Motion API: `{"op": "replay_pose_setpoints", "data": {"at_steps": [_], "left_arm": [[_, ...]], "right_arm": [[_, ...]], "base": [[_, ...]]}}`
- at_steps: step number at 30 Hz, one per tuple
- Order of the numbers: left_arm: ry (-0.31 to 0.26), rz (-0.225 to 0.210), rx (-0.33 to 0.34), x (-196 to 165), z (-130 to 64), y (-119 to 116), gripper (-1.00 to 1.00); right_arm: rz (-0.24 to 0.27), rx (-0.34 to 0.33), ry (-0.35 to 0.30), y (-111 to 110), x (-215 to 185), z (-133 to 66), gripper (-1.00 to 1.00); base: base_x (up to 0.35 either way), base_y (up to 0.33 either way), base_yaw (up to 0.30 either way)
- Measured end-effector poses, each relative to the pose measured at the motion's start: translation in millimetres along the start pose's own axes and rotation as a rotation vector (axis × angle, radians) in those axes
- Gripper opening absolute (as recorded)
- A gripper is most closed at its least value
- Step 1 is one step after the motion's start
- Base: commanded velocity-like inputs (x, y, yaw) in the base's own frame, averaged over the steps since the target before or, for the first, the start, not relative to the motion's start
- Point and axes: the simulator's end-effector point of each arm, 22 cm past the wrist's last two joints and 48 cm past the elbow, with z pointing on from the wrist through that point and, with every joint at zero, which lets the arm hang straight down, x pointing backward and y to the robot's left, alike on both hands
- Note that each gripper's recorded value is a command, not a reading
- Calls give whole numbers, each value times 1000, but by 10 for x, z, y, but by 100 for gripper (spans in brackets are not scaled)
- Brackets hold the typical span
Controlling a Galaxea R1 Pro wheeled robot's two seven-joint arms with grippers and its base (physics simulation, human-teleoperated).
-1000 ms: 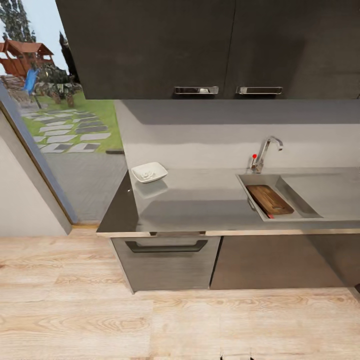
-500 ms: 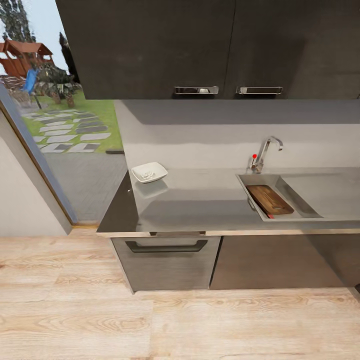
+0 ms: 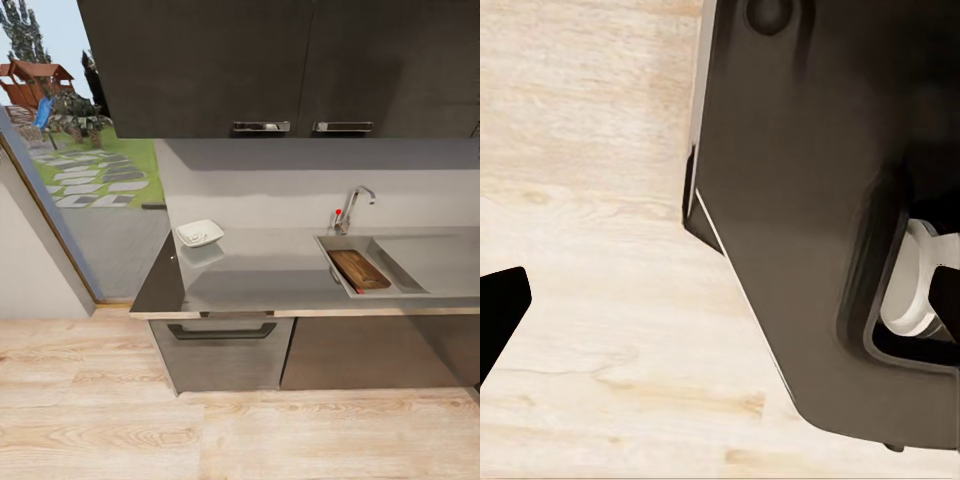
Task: In the kitchen, take the Vidalia onion out of the sink, dice it on the chopping board with the paring knife, put the diced onion into the bowl on the countertop, then place both the paring knife and the chopping board into the sink.
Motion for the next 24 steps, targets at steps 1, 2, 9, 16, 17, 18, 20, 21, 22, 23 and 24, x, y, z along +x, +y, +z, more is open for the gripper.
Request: {"op": "replay_pose_setpoints", "data": {"at_steps": [1,2,9,16,17,18,20,21,22,23,24], "left_arm": [[2,0,0,14,0,-3,100],[4,0,0,25,1,-4,100],[27,2,-3,157,-3,21,100],[116,8,-22,590,-61,129,100],[156,7,-29,778,-101,163,100],[180,7,-34,894,-129,185,100],[255,8,-47,1238,-234,249,100],[264,8,-49,1278,-246,257,100],[269,8,-50,1303,-254,262,100],[269,8,-49,1306,-253,260,100],[268,7,-49,1305,-250,259,100]], "right_arm": [[-1,1,3,-6,17,-4,100],[-1,1,5,-10,29,-7,100],[-7,5,1,-51,17,-4,100],[-7,5,4,-46,42,-11,100],[-7,5,3,-44,37,-10,100],[-7,4,1,-42,30,-9,100],[-7,4,-2,-40,20,-8,100],[-7,4,-3,-39,14,-7,100],[-7,4,-5,-40,9,-6,100],[-7,5,-6,-41,6,-6,100],[-7,5,-7,-41,1,-5,100]], "base": [[0,0,0],[0,0,0],[0,0,0],[0,0,0],[0,0,0],[0,0,0],[0,0,0],[0,0,0],[0,0,0],[0,0,0],[0,0,0]]}}
